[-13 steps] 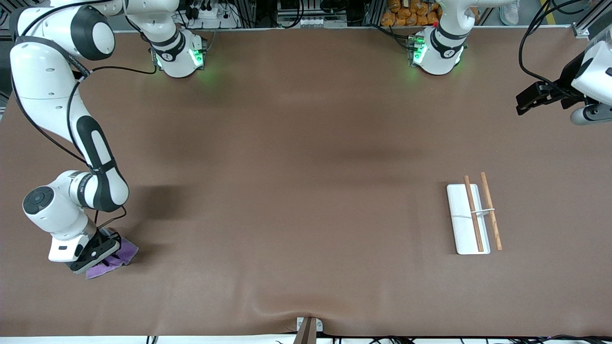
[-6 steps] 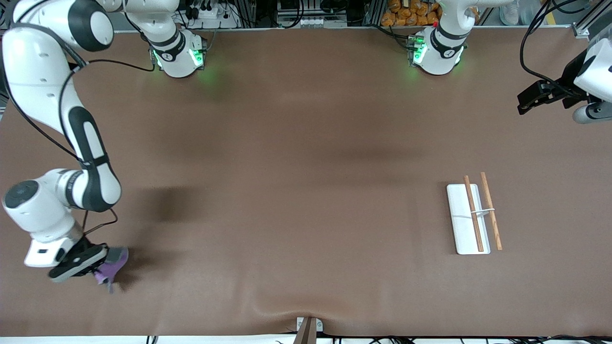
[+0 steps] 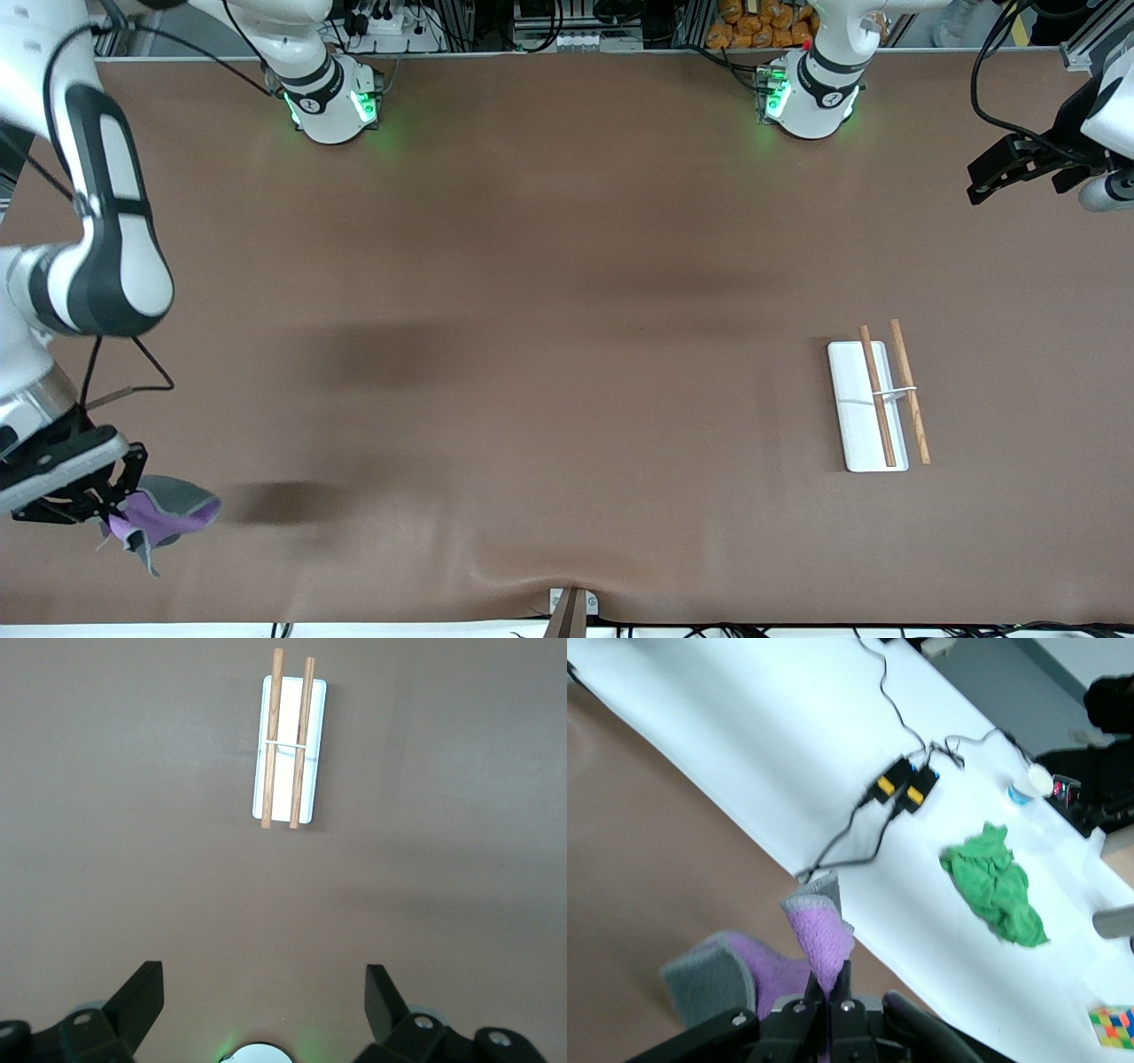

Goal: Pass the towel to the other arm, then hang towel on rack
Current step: 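Lift the towel with the right gripper while the left gripper approaches, then grasp the hanging towel with the left gripper beside the right gripper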

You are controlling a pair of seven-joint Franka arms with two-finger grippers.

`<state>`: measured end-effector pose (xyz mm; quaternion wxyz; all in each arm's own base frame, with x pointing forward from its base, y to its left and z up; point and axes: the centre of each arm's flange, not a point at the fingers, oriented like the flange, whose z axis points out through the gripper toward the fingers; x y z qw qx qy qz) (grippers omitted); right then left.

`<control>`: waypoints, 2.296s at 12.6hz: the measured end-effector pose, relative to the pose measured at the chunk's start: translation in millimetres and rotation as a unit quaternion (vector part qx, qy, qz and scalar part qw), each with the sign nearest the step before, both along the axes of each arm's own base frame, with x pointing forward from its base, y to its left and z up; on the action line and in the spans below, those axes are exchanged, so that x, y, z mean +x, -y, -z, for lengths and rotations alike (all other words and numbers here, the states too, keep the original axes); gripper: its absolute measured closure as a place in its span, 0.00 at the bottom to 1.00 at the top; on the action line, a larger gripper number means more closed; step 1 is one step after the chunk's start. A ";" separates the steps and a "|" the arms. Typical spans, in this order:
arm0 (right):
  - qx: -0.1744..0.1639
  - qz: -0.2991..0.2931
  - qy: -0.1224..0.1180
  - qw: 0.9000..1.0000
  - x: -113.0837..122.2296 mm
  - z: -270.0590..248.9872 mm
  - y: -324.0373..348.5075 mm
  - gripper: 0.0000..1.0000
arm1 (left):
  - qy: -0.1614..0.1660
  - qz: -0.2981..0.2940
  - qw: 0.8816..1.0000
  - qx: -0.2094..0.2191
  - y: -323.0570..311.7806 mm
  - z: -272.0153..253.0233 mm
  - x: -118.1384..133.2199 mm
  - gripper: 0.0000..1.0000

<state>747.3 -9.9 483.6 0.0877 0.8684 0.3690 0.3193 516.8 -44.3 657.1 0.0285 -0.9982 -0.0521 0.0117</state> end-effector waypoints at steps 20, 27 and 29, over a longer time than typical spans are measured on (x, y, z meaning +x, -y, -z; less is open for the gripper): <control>0.044 -0.273 -0.160 0.948 -194.3 36.3 -517.4 0.97 | -0.070 -0.318 0.934 -0.147 221.8 154.1 74.1 0.00; 0.075 -0.272 -0.165 0.945 -250.0 38.2 -589.2 0.97 | -0.134 -0.411 0.895 -0.109 216.6 211.8 82.7 0.00; 0.085 -0.263 -0.161 0.948 -247.8 27.1 -589.6 0.97 | -0.157 -0.427 0.886 -0.087 211.5 225.6 78.7 0.00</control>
